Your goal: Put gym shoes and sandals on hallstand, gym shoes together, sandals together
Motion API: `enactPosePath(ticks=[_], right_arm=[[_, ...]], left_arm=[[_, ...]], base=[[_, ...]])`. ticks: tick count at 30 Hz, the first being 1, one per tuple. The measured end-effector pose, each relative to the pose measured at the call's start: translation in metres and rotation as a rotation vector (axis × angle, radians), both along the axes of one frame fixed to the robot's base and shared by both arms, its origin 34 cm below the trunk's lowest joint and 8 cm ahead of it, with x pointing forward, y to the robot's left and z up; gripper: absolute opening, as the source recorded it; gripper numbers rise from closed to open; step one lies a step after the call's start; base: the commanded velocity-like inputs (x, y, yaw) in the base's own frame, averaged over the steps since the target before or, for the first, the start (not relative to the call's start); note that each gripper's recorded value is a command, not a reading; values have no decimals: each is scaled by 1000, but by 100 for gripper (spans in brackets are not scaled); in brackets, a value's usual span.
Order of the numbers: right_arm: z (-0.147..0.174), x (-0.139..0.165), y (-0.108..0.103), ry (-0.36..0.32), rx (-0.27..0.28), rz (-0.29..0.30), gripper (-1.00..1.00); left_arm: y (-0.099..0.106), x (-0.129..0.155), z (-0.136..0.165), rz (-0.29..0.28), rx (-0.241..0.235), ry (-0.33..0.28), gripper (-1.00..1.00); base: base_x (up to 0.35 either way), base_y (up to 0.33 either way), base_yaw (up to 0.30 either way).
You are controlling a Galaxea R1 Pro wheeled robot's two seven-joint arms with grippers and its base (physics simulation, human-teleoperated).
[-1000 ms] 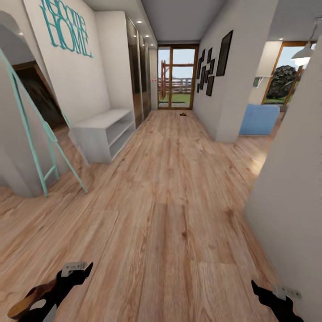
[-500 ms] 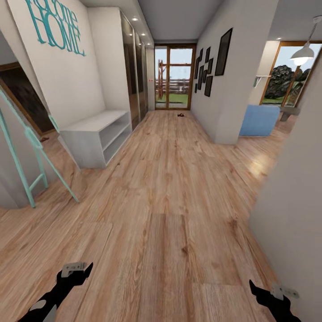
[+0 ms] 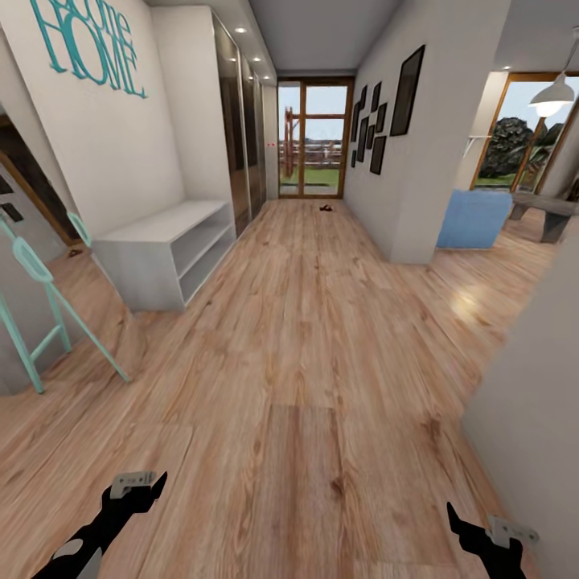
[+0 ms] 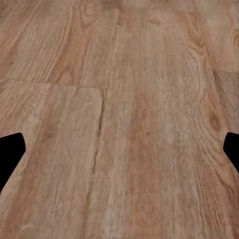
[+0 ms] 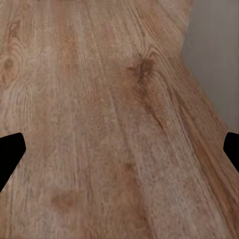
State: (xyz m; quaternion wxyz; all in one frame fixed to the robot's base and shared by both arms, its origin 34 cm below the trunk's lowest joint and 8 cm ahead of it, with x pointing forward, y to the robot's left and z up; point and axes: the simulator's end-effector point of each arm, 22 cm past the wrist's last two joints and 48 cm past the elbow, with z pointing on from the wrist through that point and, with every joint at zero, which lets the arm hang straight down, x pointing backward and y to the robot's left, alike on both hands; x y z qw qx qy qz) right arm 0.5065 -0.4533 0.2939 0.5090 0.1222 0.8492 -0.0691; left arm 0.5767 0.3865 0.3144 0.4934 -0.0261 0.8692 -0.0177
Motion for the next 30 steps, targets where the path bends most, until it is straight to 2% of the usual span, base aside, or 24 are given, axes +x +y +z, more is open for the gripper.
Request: enactPosePath(ticks=[30], right_arm=[[0, -1, 2, -4, -1, 2, 100]], left_arm=[[0, 0, 0, 1, 0, 0, 100]], base=[[339, 0, 0]])
